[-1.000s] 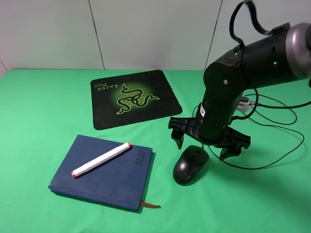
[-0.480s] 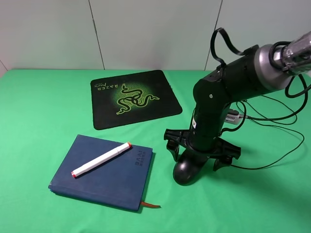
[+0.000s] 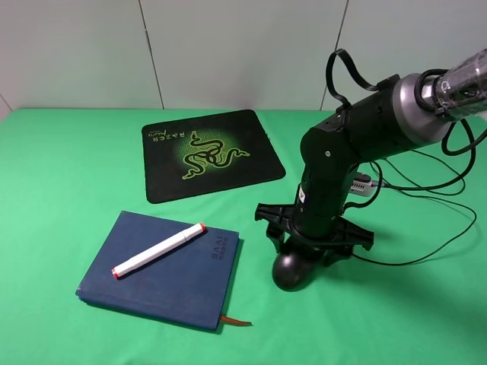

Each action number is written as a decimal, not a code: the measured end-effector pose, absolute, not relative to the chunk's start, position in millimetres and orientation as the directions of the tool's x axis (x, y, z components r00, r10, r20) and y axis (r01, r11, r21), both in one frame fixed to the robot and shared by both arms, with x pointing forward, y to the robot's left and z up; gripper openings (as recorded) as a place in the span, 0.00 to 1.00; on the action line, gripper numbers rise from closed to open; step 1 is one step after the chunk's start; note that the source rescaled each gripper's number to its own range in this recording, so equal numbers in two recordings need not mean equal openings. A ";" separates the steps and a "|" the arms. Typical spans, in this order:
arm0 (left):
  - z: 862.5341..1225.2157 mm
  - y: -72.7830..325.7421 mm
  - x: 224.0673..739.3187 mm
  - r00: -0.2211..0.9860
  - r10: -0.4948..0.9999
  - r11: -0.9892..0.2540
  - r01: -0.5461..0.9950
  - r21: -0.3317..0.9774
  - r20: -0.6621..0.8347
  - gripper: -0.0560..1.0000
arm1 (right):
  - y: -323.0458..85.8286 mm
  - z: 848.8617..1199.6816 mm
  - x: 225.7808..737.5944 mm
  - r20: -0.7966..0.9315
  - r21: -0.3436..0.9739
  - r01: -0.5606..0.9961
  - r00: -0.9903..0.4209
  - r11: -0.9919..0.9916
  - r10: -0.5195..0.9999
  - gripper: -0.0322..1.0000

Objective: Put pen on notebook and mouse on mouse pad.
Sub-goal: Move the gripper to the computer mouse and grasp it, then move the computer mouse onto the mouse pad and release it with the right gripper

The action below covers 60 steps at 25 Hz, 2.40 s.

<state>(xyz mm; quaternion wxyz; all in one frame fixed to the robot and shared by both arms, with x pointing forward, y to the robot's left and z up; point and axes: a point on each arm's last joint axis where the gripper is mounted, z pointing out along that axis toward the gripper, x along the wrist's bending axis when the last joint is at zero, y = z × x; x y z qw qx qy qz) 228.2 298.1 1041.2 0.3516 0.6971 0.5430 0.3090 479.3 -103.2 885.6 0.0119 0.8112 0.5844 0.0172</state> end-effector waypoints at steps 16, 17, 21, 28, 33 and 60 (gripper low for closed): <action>1041.2 298.1 228.2 0.219 0.974 -0.163 0.540 0.826 0.049 1.00 | -103.0 885.6 478.9 0.015 0.035 0.946 0.321 -0.322 0.947 0.03; 1041.2 298.1 228.2 0.219 0.974 -0.163 0.540 0.826 0.049 1.00 | -103.0 885.6 478.9 0.015 0.035 0.947 0.320 -0.321 0.947 0.03; 1041.2 298.1 228.2 0.219 0.974 -0.163 0.540 0.826 0.049 1.00 | -103.3 885.5 478.2 0.007 0.028 0.966 0.257 -0.257 0.966 0.03; 1041.2 298.1 228.2 0.219 0.974 -0.163 0.540 0.826 0.049 1.00 | -99.4 906.5 479.4 -0.004 -0.011 0.999 0.038 -0.038 0.999 0.03; 1041.2 298.1 228.2 0.219 0.974 -0.163 0.540 0.826 0.049 1.00 | -93.0 940.9 486.0 0.024 0.009 1.000 -0.025 0.024 0.999 0.03; 1041.2 298.1 228.2 0.219 0.974 -0.163 0.540 0.826 0.049 1.00 | -49.9 1059.7 517.8 0.229 0.202 0.916 -0.388 0.346 0.893 0.03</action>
